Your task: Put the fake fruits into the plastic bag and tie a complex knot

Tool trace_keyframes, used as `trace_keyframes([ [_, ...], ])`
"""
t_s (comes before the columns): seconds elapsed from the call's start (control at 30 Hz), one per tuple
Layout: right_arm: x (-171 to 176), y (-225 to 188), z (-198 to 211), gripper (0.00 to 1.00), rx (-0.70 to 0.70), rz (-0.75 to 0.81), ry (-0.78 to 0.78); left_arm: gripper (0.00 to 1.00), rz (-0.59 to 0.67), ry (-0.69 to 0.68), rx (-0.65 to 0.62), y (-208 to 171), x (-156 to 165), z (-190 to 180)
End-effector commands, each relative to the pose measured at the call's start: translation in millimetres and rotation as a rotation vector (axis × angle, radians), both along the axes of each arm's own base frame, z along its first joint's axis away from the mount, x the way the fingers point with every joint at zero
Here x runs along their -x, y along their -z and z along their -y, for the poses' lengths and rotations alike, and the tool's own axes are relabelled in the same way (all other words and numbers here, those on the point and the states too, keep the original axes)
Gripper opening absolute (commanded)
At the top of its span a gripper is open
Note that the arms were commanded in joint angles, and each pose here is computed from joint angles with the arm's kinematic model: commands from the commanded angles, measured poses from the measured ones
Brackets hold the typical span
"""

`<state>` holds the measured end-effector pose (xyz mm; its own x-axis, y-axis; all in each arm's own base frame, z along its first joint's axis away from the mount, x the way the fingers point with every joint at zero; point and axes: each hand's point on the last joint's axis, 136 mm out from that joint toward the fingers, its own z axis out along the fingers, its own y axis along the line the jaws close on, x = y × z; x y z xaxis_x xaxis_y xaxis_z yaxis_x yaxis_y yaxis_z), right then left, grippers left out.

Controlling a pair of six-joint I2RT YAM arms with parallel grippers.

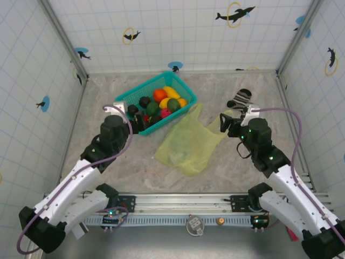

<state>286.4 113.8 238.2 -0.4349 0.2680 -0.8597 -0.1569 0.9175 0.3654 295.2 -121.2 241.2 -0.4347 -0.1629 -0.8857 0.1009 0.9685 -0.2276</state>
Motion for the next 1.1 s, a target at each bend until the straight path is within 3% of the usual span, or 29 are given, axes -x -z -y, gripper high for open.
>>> trace_keyframes([
  [0.0,-1.9,26.6,-2.5,0.99,-0.078,-0.212,-0.025,0.98,-0.245,-0.163,-0.025,61.0,13.7,-26.8],
  [0.13,-7.5,40.2,4.9,0.99,-0.106,-0.281,0.029,0.98,-0.389,-0.367,0.098,87.7,2.0,-71.8],
  [0.23,-7.2,49.4,11.9,0.93,-0.081,-0.316,0.064,0.97,-0.408,-0.417,0.216,100.6,-14.7,-91.7],
  [0.37,-5.3,62.1,14.5,0.90,-0.068,-0.365,0.052,0.93,-0.413,-0.339,0.384,112.1,-48.5,-79.1],
  [0.5,-2.1,65.0,20.0,0.87,-0.033,-0.378,0.054,0.85,-0.354,-0.245,0.469,103.5,-81.2,-60.2],
  [0.77,2.8,63.4,54.2,0.75,-0.033,-0.406,0.128,0.44,-0.481,-0.192,0.448,138.6,-113.3,-43.4],
  [0.93,3.1,63.6,66.4,0.72,0.007,-0.412,0.173,0.29,-0.478,-0.101,0.333,138.8,-148.3,-25.1],
  [1.07,2.3,60.0,68.4,0.72,0.006,-0.404,0.185,0.24,-0.465,-0.032,0.190,138.2,-180.3,-2.8],
])
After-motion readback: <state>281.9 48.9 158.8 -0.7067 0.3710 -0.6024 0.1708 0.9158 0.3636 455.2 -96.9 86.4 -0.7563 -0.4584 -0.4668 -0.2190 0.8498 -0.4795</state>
